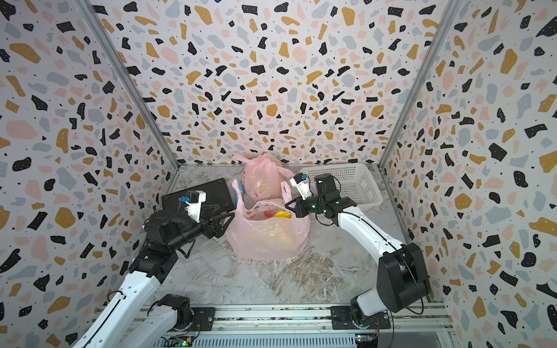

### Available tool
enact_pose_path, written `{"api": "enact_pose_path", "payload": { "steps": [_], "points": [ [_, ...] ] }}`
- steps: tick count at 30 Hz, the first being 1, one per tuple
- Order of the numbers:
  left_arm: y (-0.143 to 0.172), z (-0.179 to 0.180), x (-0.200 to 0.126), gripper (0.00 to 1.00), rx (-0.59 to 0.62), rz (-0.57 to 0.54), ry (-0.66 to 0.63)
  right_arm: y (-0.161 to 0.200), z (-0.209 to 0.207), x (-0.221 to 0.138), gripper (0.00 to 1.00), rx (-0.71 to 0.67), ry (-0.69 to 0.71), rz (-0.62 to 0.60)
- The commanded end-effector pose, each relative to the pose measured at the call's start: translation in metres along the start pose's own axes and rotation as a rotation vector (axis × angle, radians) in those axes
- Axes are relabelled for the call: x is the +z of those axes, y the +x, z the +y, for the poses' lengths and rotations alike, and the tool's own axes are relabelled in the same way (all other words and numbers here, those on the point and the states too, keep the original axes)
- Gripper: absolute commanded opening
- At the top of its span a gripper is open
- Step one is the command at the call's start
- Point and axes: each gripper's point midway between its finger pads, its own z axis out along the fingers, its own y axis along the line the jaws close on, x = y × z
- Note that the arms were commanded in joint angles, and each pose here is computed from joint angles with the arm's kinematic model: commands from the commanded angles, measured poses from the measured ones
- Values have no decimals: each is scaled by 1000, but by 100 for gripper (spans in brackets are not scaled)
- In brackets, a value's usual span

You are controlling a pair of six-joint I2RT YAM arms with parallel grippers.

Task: Place the banana into a plastic bag & tie a knot
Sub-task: Adjust the plastic bag at the center of the board.

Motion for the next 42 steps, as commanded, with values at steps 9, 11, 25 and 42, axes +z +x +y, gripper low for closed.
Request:
{"api": "enact_pose_path", "payload": {
  "steps": [9,11,25,42],
  "points": [
    [15,-15,21,80,86,82,275,-27,20,-10,0,4,-70,-84],
    [19,-9,27,70,73,98,277,-27,21,-10,0,11,-72,-87],
    [9,-17,44,52,18,82,389,-28,14,-6,0,45,-21,-81],
    [8,-19,62,0,51,223,33,-30,13,-14,0,-56,176,-63]
  ]
}}
